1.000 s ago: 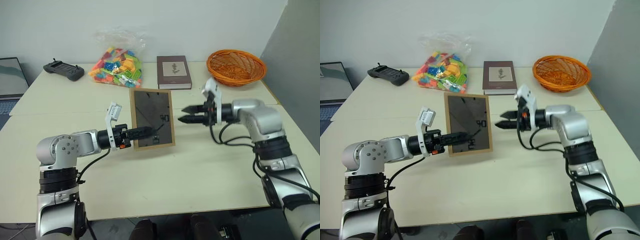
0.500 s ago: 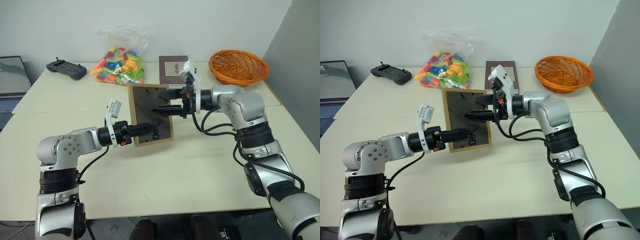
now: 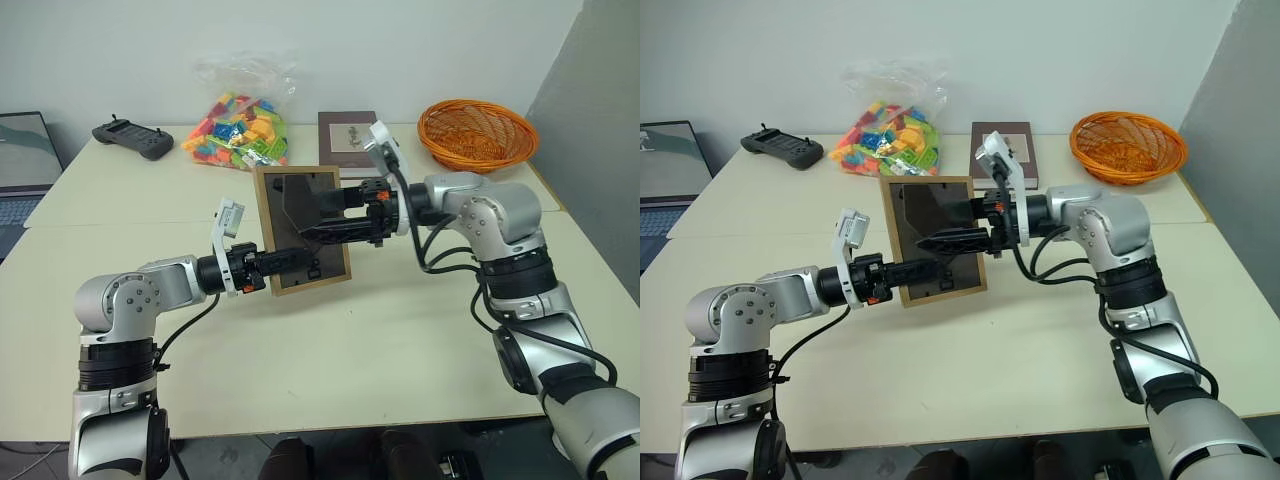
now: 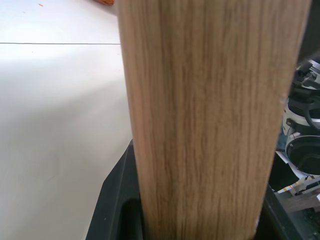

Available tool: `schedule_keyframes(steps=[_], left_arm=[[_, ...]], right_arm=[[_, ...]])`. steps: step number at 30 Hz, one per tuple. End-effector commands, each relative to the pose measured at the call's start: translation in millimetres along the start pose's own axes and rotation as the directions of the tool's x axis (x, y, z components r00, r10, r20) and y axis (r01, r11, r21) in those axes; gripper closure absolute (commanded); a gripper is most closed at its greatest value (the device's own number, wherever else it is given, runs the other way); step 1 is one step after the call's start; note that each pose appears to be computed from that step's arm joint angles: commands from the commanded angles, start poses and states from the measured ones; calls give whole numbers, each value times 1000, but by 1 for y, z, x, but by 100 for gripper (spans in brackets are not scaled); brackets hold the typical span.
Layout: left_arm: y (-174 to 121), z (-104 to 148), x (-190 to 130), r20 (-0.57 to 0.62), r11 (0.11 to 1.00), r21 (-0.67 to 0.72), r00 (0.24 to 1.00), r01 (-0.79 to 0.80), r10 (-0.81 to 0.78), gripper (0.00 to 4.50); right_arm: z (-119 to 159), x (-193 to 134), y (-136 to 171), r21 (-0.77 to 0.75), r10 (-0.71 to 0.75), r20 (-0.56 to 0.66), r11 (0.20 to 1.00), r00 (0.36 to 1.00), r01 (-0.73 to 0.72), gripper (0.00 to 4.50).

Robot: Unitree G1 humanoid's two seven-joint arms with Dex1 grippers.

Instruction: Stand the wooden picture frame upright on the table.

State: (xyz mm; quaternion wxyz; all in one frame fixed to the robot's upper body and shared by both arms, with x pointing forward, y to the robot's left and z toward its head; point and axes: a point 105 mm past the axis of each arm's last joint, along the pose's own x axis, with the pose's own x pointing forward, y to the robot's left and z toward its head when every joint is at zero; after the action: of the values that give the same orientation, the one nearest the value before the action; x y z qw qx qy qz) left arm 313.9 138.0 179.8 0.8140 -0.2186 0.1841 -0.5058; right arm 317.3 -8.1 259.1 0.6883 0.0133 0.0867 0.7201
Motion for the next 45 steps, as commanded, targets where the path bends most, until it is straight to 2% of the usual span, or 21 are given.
schedule_keyframes(steps=[1,6,9,11,14,17,18,20,21,23,24,25,26,27,28,37,41,45], left_arm=[[-6,14,-6,34,1000,20,999,21,-21,329],[-8,11,-5,13,999,11,999,36,-36,329],[-9,10,-4,8,999,8,999,42,-42,329],[-11,11,-4,13,998,-17,998,56,-56,329],[-12,13,-7,34,989,-125,997,78,-75,329],[-10,5,-13,3,955,-285,997,80,-83,329],[-9,1,-14,-9,942,-325,996,78,-86,329],[-10,-5,-17,-17,921,-378,994,94,-109,329],[-11,-7,-18,-10,907,-406,992,111,-125,329],[-12,-8,-18,3,886,-444,989,132,-146,329],[-14,-8,-17,6,878,-456,987,144,-159,329],[-19,-11,-13,8,866,-471,982,169,-188,329],[-25,-14,-11,3,854,-483,976,193,-218,329],[-32,-16,-9,2,843,-491,968,219,-250,329],[-37,-17,-7,7,836,-498,965,232,-264,329],[-48,-17,1,13,840,-490,966,232,-259,329],[-52,-23,3,-2,843,-483,962,238,-273,329],[-53,-24,4,12,842,-482,963,243,-271,329]], right_arm=[[16,-12,26,-30,113,40,993,993,-112,4],[10,-22,28,-18,99,21,995,995,-98,4],[5,-26,12,-47,-17,15,999,1000,17,4],[-2,-38,-8,-102,-156,-8,983,988,155,4],[-16,-67,-23,-209,-305,-59,935,950,287,4],[-44,-101,-27,-379,-403,-163,868,901,320,4],[-54,-111,-29,-445,-441,-183,834,879,326,4],[-66,-123,-36,-644,-519,-171,702,837,304,4],[-64,-124,-40,-776,-567,-104,560,817,290,4],[-60,-120,-41,-898,-588,-1,357,809,259,4],[-56,-117,-43,-945,-601,65,218,796,243,4],[-52,-109,-38,-977,-564,130,68,816,202,4],[-50,-100,-32,-984,-512,173,-48,841,173,4],[-50,-92,-29,-978,-466,202,-133,861,158,4],[-52,-86,-27,-973,-429,214,-177,878,151,4],[-59,-41,-23,-923,-235,251,-350,939,159,4],[-65,-28,-21,-919,-188,239,-362,953,159,4],[-63,-22,-21,-915,-168,251,-362,953,177,85]])
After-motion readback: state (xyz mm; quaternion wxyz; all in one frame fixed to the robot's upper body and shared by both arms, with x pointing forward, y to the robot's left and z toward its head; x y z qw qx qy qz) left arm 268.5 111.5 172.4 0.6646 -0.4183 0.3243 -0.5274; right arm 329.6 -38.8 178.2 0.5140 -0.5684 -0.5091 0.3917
